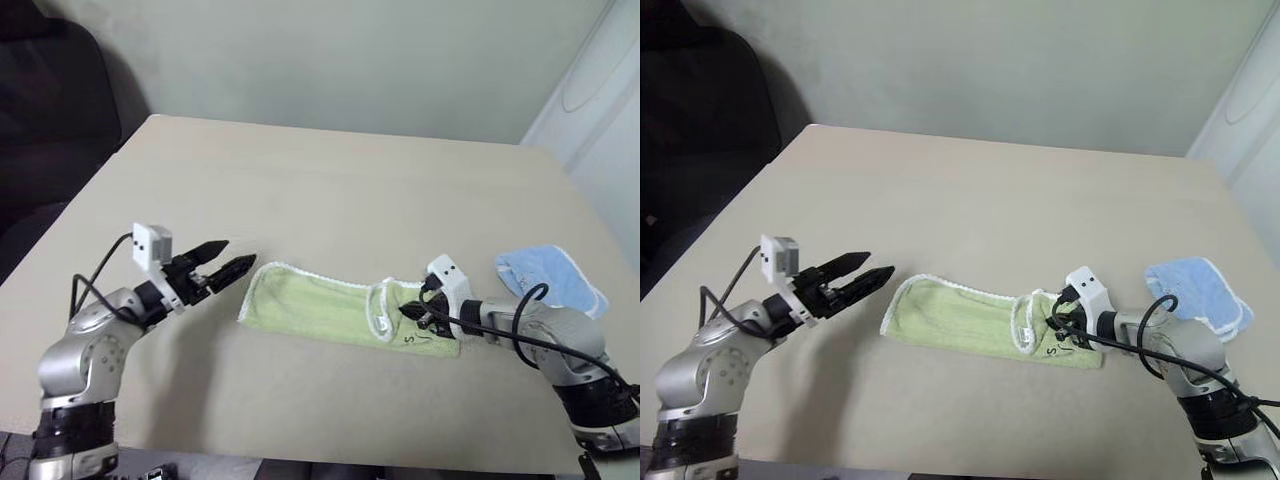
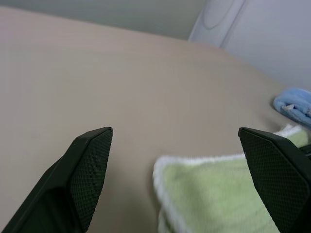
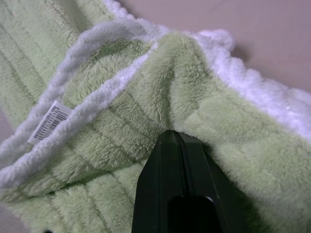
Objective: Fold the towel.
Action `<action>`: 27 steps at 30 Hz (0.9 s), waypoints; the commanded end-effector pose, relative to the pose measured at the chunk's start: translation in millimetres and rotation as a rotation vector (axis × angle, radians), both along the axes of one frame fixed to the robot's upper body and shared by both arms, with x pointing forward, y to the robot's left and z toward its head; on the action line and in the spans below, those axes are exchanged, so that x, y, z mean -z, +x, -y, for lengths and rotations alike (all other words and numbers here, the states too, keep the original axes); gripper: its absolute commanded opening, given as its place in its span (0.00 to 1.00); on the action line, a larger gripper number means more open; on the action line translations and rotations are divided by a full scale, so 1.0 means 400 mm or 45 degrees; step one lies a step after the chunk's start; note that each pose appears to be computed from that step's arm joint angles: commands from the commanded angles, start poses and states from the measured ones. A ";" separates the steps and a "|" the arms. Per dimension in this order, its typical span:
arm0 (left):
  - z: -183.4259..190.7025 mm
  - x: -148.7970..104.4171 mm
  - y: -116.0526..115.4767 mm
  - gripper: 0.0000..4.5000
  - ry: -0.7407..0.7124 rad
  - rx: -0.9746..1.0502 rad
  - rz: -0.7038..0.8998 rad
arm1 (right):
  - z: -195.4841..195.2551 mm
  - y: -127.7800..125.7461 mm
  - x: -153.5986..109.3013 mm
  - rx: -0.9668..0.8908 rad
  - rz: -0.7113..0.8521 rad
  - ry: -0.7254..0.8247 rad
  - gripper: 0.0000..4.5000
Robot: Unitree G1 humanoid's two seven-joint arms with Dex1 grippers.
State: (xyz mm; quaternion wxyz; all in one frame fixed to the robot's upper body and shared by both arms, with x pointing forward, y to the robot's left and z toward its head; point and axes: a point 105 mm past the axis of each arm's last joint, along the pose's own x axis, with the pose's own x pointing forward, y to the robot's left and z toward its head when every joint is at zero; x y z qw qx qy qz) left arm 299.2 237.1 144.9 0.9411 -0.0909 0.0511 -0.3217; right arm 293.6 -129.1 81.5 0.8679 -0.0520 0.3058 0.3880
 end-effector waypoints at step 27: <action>0.045 0.082 -0.173 1.00 -0.716 -0.348 -0.700 | -0.017 0.039 -0.218 -0.133 0.398 0.237 0.00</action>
